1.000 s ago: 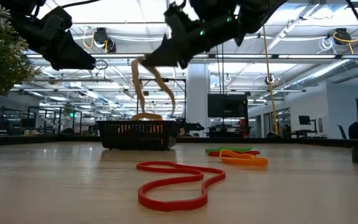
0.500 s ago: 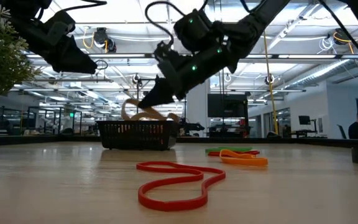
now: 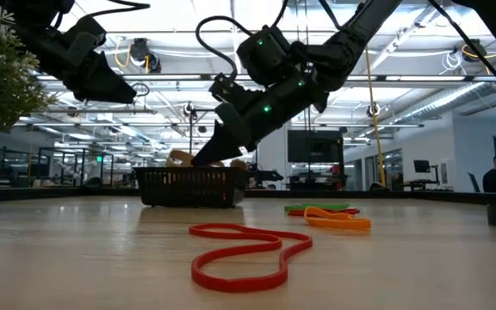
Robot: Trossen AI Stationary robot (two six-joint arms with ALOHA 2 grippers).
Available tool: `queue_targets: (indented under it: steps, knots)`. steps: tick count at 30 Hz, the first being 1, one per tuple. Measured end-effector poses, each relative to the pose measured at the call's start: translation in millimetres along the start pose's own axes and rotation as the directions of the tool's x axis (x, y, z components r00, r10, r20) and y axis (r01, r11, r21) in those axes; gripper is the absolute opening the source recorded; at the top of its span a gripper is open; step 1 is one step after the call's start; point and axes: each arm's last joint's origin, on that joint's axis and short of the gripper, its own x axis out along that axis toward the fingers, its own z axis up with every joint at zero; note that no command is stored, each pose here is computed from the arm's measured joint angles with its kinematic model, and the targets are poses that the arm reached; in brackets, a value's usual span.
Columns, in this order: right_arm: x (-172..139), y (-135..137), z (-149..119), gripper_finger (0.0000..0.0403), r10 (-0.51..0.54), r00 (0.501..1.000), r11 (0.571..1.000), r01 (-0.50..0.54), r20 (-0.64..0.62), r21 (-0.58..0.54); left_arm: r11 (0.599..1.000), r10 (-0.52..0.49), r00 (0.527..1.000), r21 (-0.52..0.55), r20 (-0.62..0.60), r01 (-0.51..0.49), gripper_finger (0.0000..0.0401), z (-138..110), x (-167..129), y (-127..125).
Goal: Pick and place rubber bands into bin
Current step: Put the white rubber band into the black bin, then put the top green rubber band into the black bin
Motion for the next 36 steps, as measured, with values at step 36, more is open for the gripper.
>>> queue_targets:
  steps: [36]
  knots:
    - [-108,21,38,0.0156,0.033,0.96,0.985,-0.079,-0.278,-0.156,1.0,0.0,1.0,0.0,-0.001,0.0,0.0216,0,0,0]
